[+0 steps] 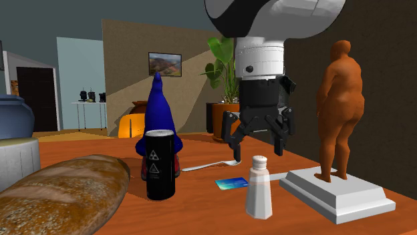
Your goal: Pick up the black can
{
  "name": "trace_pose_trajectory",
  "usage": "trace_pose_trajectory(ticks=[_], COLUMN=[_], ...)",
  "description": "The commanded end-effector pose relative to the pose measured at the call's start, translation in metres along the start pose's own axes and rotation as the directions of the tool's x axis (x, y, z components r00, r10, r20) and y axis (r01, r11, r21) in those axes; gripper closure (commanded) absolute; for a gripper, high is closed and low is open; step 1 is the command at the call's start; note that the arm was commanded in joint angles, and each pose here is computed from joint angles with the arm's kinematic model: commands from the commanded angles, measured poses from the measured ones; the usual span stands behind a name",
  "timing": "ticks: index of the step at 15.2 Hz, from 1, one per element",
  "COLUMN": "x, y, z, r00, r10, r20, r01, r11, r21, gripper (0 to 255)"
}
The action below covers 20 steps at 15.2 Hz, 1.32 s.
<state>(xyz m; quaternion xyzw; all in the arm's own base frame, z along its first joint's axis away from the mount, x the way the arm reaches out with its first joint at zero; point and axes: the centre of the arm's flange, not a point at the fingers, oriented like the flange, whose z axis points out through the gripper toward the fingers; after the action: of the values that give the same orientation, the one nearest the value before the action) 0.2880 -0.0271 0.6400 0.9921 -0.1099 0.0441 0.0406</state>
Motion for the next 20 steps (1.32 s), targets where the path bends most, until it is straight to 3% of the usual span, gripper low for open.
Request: trace_pose_trajectory(ticks=[1, 18, 20], x=[0.000, 0.091, 0.094], y=[0.000, -0.187, -0.193], z=[0.000, -0.075, -0.072], r00=[1.000, 0.981, 0.980], r10=[0.000, 0.162, 0.167], r20=[0.000, 0.103, 0.107], r01=[0.000, -0.168, -0.173], r11=[1.000, 0.985, 0.984], r21=[0.000, 0.043, 0.044], gripper=[0, 0, 0])
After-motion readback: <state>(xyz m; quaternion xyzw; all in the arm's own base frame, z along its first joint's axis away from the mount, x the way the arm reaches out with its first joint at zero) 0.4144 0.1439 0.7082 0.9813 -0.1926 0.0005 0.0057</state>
